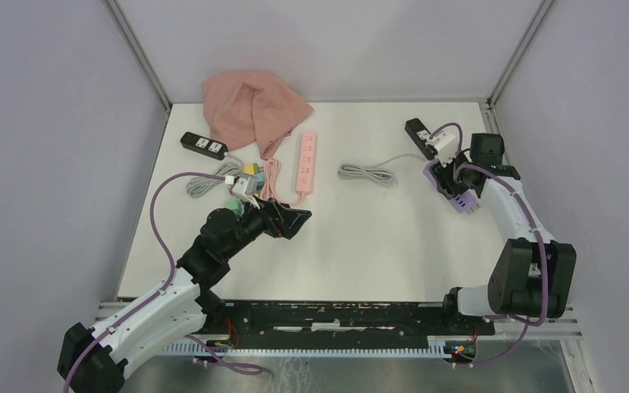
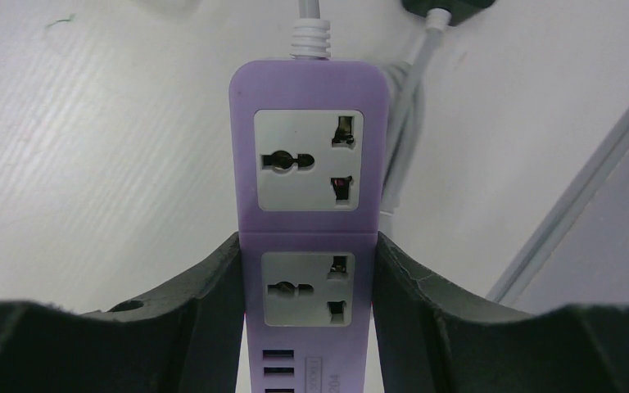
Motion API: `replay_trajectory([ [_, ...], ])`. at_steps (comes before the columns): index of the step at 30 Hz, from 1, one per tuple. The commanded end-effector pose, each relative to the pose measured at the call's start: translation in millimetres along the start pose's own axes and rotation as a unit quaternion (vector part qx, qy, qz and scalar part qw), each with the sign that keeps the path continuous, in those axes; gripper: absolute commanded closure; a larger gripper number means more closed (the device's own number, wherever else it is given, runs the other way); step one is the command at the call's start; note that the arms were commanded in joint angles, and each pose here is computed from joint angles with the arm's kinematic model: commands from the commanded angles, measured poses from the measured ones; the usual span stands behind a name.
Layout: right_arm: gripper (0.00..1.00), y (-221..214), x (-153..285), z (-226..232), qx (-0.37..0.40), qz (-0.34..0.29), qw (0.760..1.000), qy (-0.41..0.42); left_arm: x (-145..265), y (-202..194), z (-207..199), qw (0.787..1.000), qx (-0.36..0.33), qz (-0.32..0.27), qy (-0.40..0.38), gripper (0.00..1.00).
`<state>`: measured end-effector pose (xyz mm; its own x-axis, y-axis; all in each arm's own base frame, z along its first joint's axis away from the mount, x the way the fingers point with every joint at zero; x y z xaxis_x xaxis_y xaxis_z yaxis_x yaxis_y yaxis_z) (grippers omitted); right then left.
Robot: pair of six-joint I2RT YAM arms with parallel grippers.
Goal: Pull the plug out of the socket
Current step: Move the socket to the center of the board.
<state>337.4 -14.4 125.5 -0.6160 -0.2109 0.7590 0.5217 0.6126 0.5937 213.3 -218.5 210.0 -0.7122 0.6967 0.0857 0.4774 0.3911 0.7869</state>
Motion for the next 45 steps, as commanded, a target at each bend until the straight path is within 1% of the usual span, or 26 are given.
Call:
replay_trajectory([
  [1, 1.0, 18.3, 4.4, -67.3, -0.007, -0.019, 0.998, -0.061, 1.8, 12.9, -13.9, 0.999, -0.002, -0.02, -0.028, 0.01],
  [5, 0.98, 0.8, -4.4, -91.0, 0.022, 0.028, 0.998, -0.043, 4.3, 12.9, -13.3, 0.999, -0.001, -0.024, -0.027, 0.01],
  [10, 0.9, -13.5, -16.2, -122.9, 0.014, 0.059, 0.997, -0.037, 5.0, 13.0, -12.3, 0.999, -0.003, -0.025, -0.026, 0.01],
  [14, 0.85, -24.2, -35.9, -122.7, 0.005, 0.084, 0.996, 0.005, 2.2, 13.1, -12.2, 0.999, -0.005, -0.022, -0.025, 0.01],
  [18, 0.77, -36.2, -53.5, -125.8, -0.007, 0.102, 0.995, 0.017, 1.7, 13.3, -14.2, 0.999, -0.004, -0.02, -0.028, 0.01],
  [23, 0.64, -48.9, -70.0, -119.4, -0.018, 0.115, 0.993, 0.038, 4.4, 12.5, -12.9, 0.999, -0.003, -0.022, -0.027, 0.01],
  [25, 0.56, -52.9, -73.8, -117.1, -0.022, 0.12, 0.992, 0.045, 4.9, 12.0, -13.2, 0.999, -0.002, -0.021, -0.027, 0.01],
  [27, 0.44, -54.2, -73.1, -114.7, -0.027, 0.119, 0.991, 0.052, 5.3, 12.2, -13.3, 0.999, -0.001, -0.021, -0.027, 0.01],
  [30, 0.3, -48.6, -64.1, -116.9, -0.038, 0.106, 0.993, 0.044, 5.9, 12.7, -14.2, 0.999, 0.001, -0.019, -0.026, 0.01],
  [33, 0.2, -38.8, -46.1, -123.6, -0.044, 0.087, 0.995, 0.025, 6.6, 15.8, -17.2, 0.999, 0.003, -0.019, -0.027, 0.01],
  [37, 0.16, -18.2, -10.1, -122.7, -0.048, 0.049, 0.998, 0.012, 8.0, 25.3, -23.0, 1.0, 0.0, -0.017, -0.022, 0.01],
  [40, 0.14, 9.8, 26.1, -107.8, -0.051, -0.004, 0.999, 0.011, 10.0, 38.2, -25.5, 1.0, -0.016, -0.01, 0.003, 0.01],
  [42, 0.09, 32.4, 55.6, -94.5, -0.052, -0.052, 0.997, 0.004, 13.5, 59.7, -34.1, 0.999, -0.041, -0.011, 0.019, 0.01],
  [43, 0.03, 44.6, 70.0, -87.2, -0.056, -0.08, 0.995, 0.003, 14.7, 68.9, -37.7, 0.998, -0.055, -0.009, 0.027, 0.01],
  [44, 0.01, 58.4, 91.8, -80.9, -0.055, -0.107, 0.993, -0.01, 16.2, 79.1, -42.7, 0.997, -0.07, -0.008, 0.032, 0.01],
  [45, 0.0, 67.6, 102.9, -76.0, -0.065, -0.127, 0.99, -0.009, 17.4, 91.6, -49.4, 0.996, -0.084, -0.009, 0.036, 0.01],
])
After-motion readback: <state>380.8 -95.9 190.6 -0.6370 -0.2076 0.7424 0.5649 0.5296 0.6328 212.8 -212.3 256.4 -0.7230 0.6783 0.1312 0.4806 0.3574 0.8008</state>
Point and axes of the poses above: each gripper's point midway between its finger pads, its own x axis back along the fingers, its own z axis along the line the jaws close on, y = z × x, the point moved 1 cm from there along x, back along the fingers, and after that the axes turned 3 degrees about x, right-handed, at the moved point
